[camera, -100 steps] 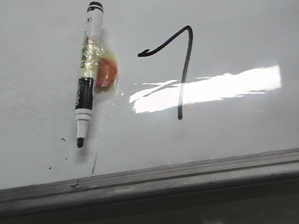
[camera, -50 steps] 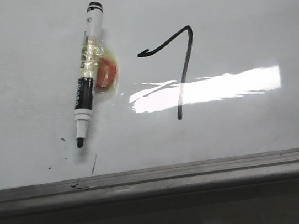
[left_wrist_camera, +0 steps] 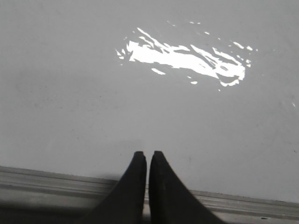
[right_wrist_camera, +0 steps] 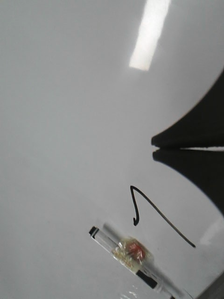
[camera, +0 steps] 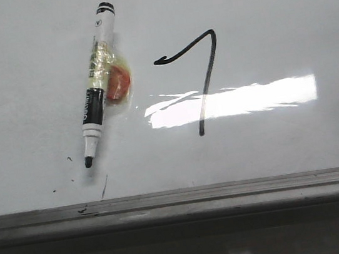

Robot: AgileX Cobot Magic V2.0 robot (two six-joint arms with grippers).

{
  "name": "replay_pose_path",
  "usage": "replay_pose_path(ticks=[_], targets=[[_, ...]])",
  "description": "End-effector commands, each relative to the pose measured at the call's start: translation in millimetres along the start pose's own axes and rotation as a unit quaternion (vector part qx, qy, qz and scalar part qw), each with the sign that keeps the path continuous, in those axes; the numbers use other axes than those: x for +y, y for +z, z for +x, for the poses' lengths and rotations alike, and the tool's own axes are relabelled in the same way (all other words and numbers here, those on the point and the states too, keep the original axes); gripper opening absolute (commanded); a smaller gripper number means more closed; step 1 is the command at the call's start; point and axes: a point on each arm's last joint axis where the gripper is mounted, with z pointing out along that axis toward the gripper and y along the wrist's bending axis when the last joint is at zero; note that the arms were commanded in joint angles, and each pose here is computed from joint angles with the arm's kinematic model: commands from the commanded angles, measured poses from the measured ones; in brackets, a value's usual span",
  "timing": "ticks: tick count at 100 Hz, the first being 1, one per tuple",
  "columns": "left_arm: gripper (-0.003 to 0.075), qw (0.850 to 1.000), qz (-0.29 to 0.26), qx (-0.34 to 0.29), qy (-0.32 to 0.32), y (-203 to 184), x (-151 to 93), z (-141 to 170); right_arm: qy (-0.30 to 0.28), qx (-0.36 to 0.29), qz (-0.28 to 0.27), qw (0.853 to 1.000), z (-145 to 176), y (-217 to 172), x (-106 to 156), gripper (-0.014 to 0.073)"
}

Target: Write number 7 on whiteboard

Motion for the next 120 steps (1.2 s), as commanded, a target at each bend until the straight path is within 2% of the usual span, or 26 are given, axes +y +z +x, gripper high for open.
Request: replay_pose_path(ticks=[1, 8, 10, 19, 32, 37, 43, 52, 61, 80, 120], targets=[[-0.0020, 1.000, 0.004, -0.022, -0.002, 1, 1, 3, -0.008, -0.063, 0.020, 0.998, -5, 1, 0, -0.0066], [-0.0020, 1.000, 0.004, -0.022, -0.002, 1, 1, 3, -0.018, -0.092, 0.037, 0.995, 3, 1, 1, -0.0066], [-0.0020, 1.000, 0.004, -0.022, -0.002, 1, 1, 3, -0.006, -0.095, 0.039, 0.995, 5, 1, 2, -0.0066], [-0.0020, 1.000, 0.004, -0.022, -0.002, 1, 1, 3, -0.021, -0.092, 0.051, 0.994, 17, 0, 4, -0.0066], [-0.0020, 1.000, 0.004, -0.022, -0.002, 1, 1, 3, -0.011, -0.008, 0.068, 0.998, 45, -1, 7, -0.0066], [-0.0020, 1.000, 0.004, -0.022, -0.002, 1, 1, 3, -0.025, 0.039, 0.081, 0.996, 55, -3, 7, -0.0066], [-0.0020, 1.000, 0.004, -0.022, -0.002, 1, 1, 3, -0.004, 0.093, 0.115, 0.989, 66, -6, 3, -0.0066], [-0.0020, 1.000, 0.004, -0.022, -0.002, 1, 1, 3, 0.011, 0.121, 0.163, 0.979, 72, -13, -1, -0.0066], [-0.0020, 1.000, 0.004, -0.022, -0.002, 1, 1, 3, 0.013, 0.129, 0.188, 0.974, 74, -19, -2, -0.0066], [-0.0020, 1.000, 0.004, -0.022, -0.002, 1, 1, 3, 0.016, 0.173, 0.189, 0.966, 83, -27, 1, -0.0066], [-0.0020, 1.000, 0.004, -0.022, -0.002, 1, 1, 3, 0.014, 0.167, 0.190, 0.967, 83, -27, 1, -0.0066]])
